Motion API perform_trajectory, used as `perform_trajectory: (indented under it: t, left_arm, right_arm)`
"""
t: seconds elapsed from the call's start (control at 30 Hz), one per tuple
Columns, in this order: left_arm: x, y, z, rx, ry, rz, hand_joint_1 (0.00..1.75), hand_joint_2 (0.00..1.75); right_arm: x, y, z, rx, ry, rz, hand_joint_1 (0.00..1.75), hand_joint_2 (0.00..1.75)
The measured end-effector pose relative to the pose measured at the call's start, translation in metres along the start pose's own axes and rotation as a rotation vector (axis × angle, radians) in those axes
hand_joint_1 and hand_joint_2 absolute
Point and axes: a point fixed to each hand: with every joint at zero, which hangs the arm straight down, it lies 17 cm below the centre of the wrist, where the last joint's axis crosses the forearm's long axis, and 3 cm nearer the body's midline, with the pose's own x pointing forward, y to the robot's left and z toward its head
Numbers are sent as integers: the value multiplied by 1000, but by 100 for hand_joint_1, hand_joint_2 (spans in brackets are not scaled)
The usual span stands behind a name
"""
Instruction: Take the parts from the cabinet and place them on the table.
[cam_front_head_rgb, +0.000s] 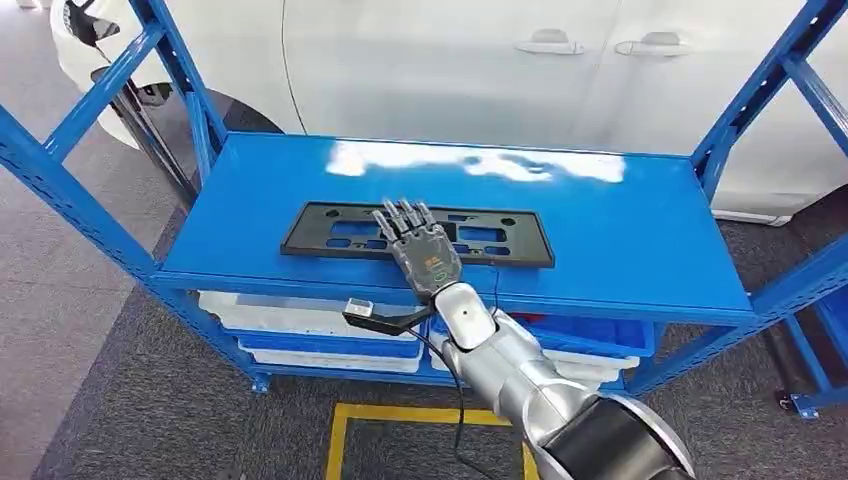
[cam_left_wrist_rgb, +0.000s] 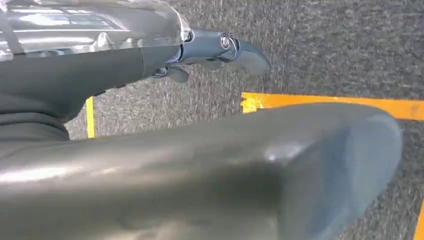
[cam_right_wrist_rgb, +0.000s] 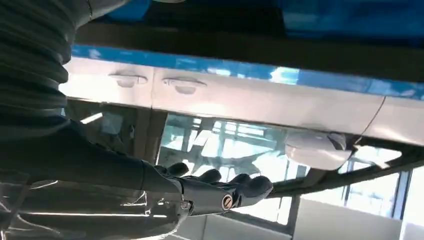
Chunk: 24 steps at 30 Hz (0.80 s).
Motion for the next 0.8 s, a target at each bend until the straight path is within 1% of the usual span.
perform_trajectory:
  t: [0.8]
  left_arm:
    - [0,-1,0,0,-6,5,0,0]
  right_arm:
    - [17,-3,-4,7,-41,16,0,175]
